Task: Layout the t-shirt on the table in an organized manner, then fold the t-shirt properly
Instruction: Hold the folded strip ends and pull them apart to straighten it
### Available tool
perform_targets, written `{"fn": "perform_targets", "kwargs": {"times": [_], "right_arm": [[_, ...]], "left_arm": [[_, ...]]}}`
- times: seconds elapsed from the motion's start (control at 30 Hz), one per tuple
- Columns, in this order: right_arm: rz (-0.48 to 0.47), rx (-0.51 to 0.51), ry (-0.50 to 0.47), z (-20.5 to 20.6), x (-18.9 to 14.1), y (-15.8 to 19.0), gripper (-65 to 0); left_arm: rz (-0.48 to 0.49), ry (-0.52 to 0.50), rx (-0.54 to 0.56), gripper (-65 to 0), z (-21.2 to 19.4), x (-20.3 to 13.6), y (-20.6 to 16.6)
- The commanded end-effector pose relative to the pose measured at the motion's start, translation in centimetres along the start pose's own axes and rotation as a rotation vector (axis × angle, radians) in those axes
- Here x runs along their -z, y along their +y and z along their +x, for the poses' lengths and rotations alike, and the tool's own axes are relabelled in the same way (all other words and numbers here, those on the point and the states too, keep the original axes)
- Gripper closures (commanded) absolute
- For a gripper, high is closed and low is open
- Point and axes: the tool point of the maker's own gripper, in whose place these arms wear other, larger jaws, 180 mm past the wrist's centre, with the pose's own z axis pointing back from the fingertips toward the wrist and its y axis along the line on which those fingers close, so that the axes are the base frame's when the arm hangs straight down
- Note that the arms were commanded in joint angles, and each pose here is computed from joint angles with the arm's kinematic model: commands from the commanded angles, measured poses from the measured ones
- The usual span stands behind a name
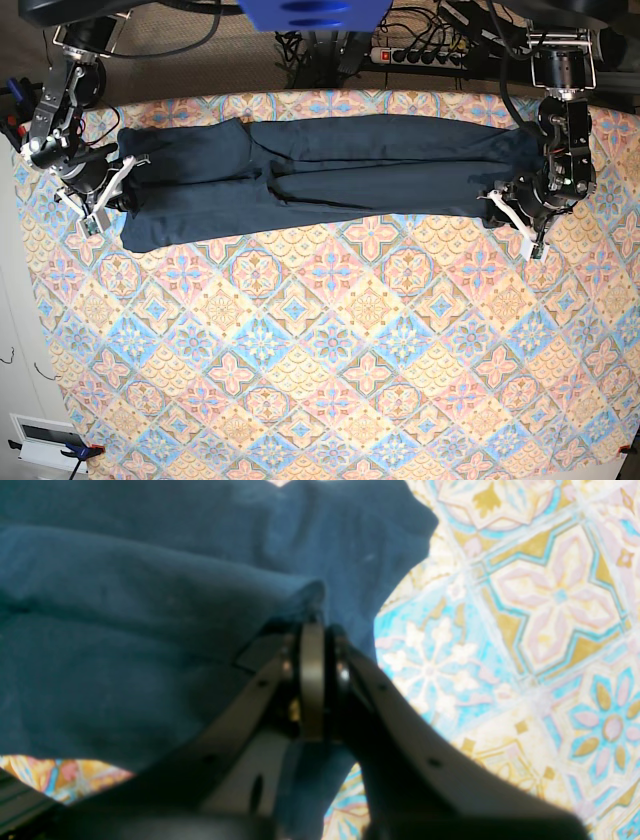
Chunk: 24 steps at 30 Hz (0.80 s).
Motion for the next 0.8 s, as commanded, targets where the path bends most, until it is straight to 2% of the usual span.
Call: {"fn": "perform_targets", "kwargs": {"times": [0.0,0.07,0.3,0.4,0.6,0.77], "right_arm": [[-0.021,-0.016,-0.041,1.5,-0.5,-0.8,-0.3],[-0.021,-0.016,-0.041,1.5,-0.5,-0.8,-0.3],[-0.021,-0.016,-0.039,1.4,-0.5,-0.8,-0.3],[-0.022,-0.016,-0.04,1.5,-0.5,-0.9,-0.3],[-0.022,-0.016,-0.04,1.5,-0.5,-0.9,-0.3],[-0.02,-0.012,-0.036,1.3,-0.4,-0.9,-0.3]], "left_arm": [[0.016,-0.043,0.01,-13.6,1.6,-0.6,0.8],[0.035,-0.062,-0.007,0.0,2.2,-0.9,1.6],[0.162,-0.184,-0.202,0.0,3.4,-4.5,8.0],[0.229,-0.211,-0.28,0.0,2.1,-6.5,11.0],[0.187,-0.2,-0.335,0.0,-0.1,-7.0,10.9],[0.175,-0.203,-0.348,0.0,-0.2,-6.9,10.6]]}}
